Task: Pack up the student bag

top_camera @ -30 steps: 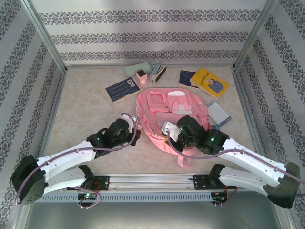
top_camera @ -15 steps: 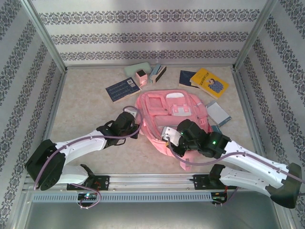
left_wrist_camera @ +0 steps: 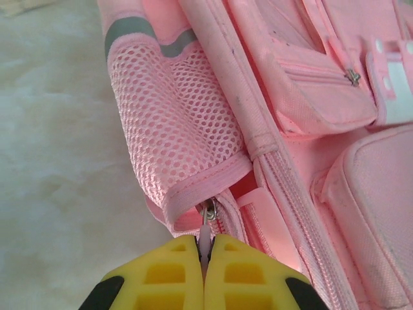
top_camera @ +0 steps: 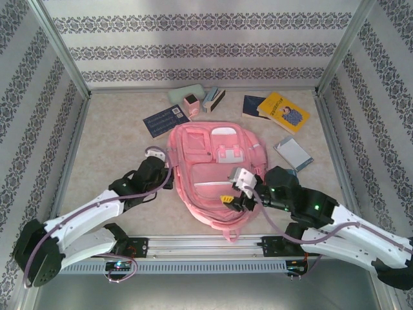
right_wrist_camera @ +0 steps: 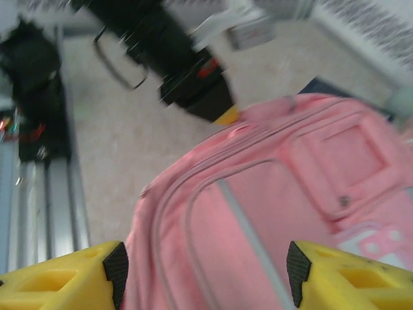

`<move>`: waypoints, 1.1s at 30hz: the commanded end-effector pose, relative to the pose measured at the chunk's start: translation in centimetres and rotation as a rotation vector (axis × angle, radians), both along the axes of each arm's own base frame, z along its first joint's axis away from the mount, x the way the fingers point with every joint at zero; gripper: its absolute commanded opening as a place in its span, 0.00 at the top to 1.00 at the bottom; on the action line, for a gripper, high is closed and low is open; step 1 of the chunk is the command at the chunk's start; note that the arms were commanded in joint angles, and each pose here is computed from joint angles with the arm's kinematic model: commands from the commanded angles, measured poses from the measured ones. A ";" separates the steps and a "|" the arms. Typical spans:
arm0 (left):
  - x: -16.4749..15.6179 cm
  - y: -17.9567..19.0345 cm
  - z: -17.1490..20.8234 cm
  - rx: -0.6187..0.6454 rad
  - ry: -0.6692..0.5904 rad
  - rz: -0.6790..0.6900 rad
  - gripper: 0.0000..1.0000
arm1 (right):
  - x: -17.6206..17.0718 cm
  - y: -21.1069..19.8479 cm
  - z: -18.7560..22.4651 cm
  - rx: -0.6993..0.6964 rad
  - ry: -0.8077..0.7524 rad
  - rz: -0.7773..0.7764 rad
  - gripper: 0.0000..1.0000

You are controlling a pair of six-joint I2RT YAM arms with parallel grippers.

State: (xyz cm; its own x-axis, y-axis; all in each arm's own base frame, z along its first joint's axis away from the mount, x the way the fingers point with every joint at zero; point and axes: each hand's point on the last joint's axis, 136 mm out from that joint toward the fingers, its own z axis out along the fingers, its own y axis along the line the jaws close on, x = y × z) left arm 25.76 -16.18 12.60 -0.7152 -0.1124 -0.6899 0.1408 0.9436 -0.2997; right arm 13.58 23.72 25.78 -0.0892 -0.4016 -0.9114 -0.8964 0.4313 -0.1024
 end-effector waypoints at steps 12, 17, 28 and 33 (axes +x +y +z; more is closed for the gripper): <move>-2.4 5.4 -2.5 0.079 0.093 0.220 1.00 | 10.5 -7.8 -1.6 -0.031 0.211 -0.793 0.43; -1.9 4.9 -4.5 0.150 0.177 0.210 0.96 | 12.5 -8.9 -5.2 -0.071 0.488 -0.911 0.35; -0.9 6.4 1.6 0.188 0.079 0.271 0.30 | 15.0 -10.9 -6.2 -0.094 0.565 -0.998 0.28; -0.1 4.4 4.4 0.198 0.074 0.156 0.24 | 16.5 -8.9 -6.1 -0.068 0.601 -0.906 0.18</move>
State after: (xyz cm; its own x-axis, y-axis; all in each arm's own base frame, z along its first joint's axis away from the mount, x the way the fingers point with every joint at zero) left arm 25.79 -11.88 16.39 -0.7157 -0.1807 -0.6746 -0.0786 0.9807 -0.1793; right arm 29.23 12.87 19.02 -0.7986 0.0038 -0.6019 -0.0983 0.9857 0.1366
